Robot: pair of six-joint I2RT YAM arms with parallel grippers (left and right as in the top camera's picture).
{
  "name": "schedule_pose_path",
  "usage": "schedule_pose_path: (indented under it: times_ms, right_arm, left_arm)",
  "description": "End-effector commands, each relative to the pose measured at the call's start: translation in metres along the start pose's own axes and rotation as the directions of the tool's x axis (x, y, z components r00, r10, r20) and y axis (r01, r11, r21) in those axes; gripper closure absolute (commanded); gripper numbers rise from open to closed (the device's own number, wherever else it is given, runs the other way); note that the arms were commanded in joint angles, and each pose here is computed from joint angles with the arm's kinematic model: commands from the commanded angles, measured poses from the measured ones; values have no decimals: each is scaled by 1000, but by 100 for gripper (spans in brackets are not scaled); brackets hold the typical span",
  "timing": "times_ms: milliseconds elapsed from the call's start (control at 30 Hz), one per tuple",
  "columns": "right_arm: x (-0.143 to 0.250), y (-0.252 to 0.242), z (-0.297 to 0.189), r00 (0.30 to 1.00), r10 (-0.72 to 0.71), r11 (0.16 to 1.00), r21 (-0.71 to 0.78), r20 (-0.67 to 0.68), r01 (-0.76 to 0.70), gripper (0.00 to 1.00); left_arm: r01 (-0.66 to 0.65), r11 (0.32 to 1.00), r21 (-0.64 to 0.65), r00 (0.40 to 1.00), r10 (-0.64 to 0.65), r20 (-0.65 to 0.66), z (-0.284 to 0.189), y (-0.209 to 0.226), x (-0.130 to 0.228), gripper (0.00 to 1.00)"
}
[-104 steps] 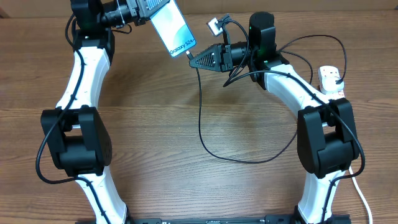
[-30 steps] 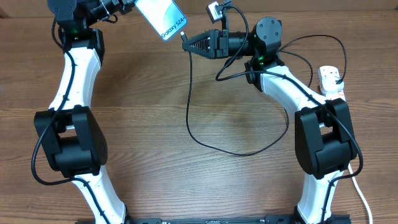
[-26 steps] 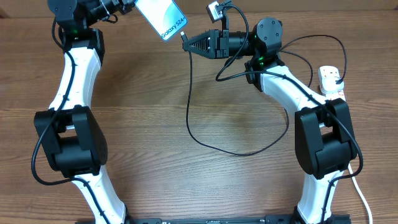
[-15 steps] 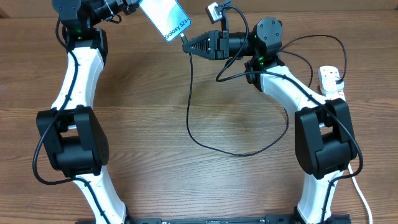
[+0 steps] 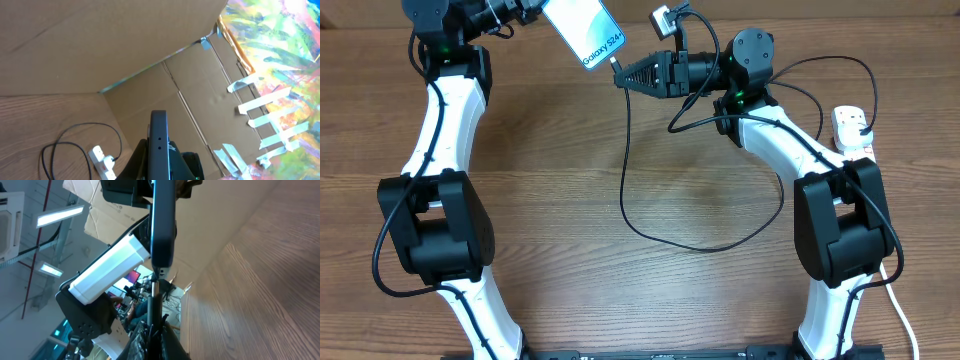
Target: Plug charger to phone and switch on socket
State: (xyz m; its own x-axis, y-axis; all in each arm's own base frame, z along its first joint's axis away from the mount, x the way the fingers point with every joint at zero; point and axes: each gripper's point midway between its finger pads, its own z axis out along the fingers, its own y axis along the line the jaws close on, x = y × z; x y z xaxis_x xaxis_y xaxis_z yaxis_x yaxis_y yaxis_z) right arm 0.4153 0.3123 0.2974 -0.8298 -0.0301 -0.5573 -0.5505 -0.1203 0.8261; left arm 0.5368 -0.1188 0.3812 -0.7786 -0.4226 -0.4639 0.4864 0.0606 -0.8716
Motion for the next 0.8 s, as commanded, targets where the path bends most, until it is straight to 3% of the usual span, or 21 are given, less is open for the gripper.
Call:
schedule_pose_path:
  times_ms: [0,767]
  right_arm:
    - [7,-5,1,1000,3,1000,-1,-23,-3,96]
    - [17,-4,1,996,-41,999,-18,-81,40,96]
  left_arm:
    - [13,1000,16,1000,-13,-22,4,-14,3,96]
    - [3,1000,17,999,-2,-54,3,-14,9,96]
